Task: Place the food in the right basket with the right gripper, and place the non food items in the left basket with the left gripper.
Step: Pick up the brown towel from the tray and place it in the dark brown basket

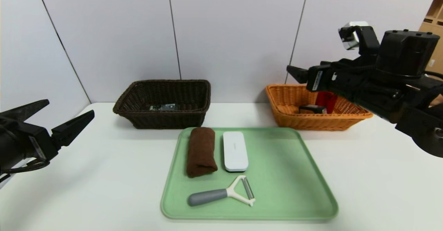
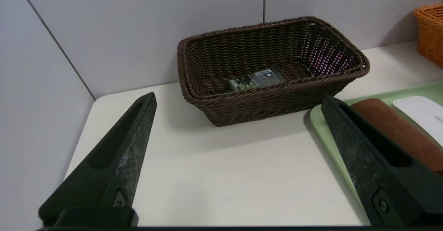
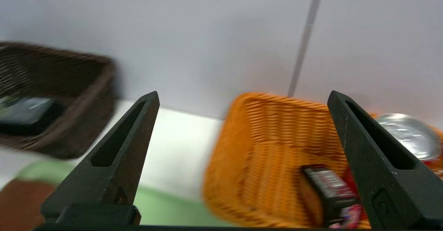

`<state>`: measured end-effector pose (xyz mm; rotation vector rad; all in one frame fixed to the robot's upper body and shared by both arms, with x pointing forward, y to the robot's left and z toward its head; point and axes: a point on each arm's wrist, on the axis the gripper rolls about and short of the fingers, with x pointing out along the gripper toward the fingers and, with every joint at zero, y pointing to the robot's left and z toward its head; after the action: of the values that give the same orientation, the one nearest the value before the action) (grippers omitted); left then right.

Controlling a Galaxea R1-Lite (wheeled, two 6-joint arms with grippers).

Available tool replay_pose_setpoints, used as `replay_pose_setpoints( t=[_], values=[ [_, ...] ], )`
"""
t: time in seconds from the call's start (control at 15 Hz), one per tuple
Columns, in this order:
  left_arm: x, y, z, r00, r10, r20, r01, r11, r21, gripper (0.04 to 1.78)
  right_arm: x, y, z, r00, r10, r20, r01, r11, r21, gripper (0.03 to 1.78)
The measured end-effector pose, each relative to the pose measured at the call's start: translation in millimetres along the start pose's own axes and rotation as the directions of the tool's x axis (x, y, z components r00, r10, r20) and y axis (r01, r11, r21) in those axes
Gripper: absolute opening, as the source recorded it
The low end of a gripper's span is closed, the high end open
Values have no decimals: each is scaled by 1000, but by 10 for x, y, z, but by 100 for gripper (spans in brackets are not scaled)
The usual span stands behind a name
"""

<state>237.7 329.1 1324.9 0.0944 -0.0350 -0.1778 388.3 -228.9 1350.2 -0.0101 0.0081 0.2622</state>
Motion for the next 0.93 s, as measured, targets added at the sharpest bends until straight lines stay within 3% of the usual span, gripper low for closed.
replay_pose_setpoints(
  t=[0.33, 0.53, 0.67, 0.93],
  values=[
    [48, -4, -55, 1000, -9, -30, 9, 1000, 3, 169, -237, 345, 65, 991, 114, -62, -115, 993, -5, 169],
    [63, -18, -32, 999, -25, -37, 25, 1000, 6, 169, -282, 384, 31, 987, 129, -93, -130, 991, -7, 169],
    [55, -46, -16, 992, -51, -119, 54, 998, 20, 169, -303, 391, -18, 985, 131, -111, -133, 991, -7, 169],
    [69, -131, 485, 963, -131, -236, 145, 989, 43, 169, -426, 341, -133, 982, 123, -146, -125, 992, -9, 169]
  ],
)
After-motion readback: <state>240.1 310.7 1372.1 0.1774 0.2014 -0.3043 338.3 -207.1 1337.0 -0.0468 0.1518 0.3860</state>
